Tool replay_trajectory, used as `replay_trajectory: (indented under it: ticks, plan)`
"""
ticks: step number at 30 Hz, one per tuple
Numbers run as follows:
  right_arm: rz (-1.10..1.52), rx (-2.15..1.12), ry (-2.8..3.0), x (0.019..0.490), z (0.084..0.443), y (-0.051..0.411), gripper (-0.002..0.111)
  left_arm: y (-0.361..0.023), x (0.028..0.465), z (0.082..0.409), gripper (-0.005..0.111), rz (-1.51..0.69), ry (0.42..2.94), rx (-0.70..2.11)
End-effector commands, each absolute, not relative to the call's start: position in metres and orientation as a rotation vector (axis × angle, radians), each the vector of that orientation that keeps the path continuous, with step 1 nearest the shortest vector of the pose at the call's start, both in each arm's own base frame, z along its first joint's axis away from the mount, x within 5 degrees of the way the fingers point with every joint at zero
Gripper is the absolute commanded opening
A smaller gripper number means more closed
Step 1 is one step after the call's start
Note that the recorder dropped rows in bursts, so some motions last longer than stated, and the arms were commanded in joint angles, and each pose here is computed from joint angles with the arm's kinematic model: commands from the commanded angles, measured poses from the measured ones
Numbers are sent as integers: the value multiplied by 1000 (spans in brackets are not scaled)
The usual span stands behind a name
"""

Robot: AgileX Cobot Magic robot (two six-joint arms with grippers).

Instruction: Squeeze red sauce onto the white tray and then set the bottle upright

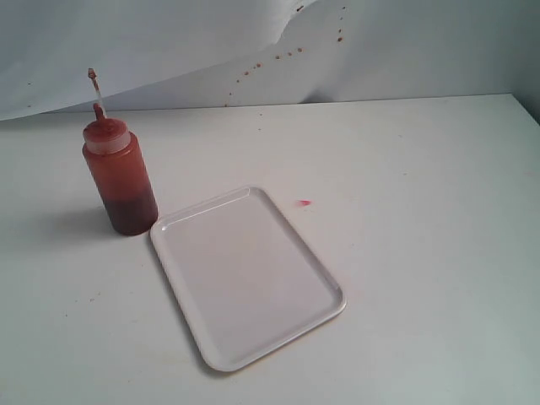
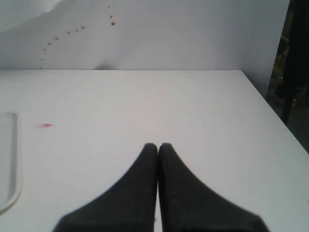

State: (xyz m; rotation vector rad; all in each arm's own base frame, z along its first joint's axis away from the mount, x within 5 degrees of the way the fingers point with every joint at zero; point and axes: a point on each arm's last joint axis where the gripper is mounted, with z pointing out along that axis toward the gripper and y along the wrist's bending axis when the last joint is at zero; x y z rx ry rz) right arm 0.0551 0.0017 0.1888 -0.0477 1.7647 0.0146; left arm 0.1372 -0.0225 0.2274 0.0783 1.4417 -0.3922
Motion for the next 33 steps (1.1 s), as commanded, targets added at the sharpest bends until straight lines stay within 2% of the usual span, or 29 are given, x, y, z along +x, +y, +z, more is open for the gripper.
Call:
replay_trajectory:
  ticks: [1,11,19,25,33]
  plan:
    - [19,-51,1752,55,189,2,0,-21,163,208,0,-419,1589,41]
    - [19,-51,1752,55,189,2,0,-22,177,179,0,-473,1723,2]
    - [19,-51,1752,55,189,2,0,-27,176,177,0,-498,1739,68]
    - [19,-51,1752,55,189,2,0,-40,169,174,0,-560,1748,296]
    - [19,-51,1752,55,189,2,0,-44,166,176,0,-586,1720,353]
